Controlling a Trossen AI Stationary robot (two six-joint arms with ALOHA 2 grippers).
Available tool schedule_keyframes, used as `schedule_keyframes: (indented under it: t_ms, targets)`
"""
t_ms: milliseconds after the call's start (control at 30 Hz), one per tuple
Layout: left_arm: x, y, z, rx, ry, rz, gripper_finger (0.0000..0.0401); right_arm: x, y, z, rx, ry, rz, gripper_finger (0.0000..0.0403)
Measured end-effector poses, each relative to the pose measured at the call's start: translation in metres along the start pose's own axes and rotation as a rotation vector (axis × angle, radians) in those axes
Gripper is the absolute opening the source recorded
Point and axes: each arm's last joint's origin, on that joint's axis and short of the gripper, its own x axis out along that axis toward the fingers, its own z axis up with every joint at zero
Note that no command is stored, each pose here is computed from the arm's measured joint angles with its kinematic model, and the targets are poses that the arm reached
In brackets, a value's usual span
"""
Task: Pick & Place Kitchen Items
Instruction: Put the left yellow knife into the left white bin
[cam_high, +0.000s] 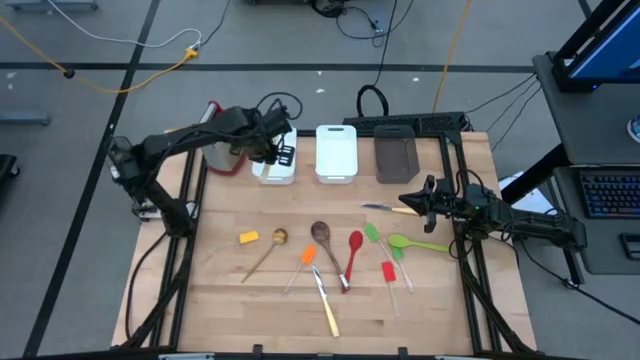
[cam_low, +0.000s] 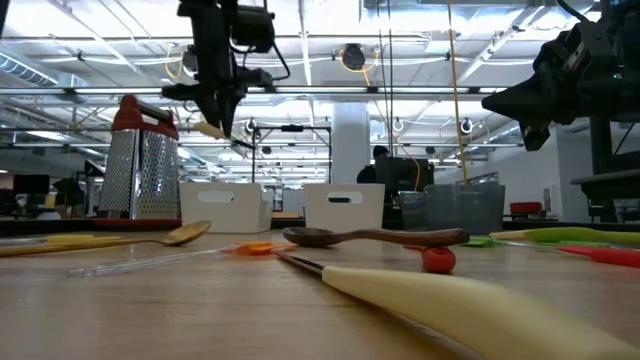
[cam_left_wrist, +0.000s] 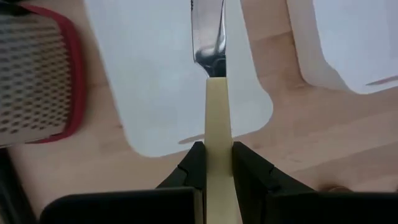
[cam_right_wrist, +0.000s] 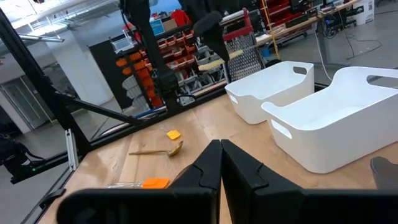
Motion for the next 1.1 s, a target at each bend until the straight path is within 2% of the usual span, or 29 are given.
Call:
schedule_keyframes:
  t_ms: [233, 333, 767, 1100]
  targets:
    - [0.033, 0.006, 0.01, -0.042, 0.196, 0.072, 0.0039, 0.0, 0.0, 0.0, 0.0, 0.0, 0.0, 0.0004]
    - [0.042, 0.01, 0.016, -0.071, 0.244, 0.071, 0.0039, 0.0, 0.0, 0.0, 0.0, 0.0, 0.0, 0.0004]
    - [0.045, 0.03, 0.035, -0.221, 0.29, 0.009, 0.0039, 0.0, 0.0, 0.0, 0.0, 0.0, 0.0, 0.0004]
    - [0.045, 0.035, 0.039, -0.271, 0.308, -0.01, 0.0039, 0.0, 0.0, 0.0, 0.0, 0.0, 0.0, 0.0004]
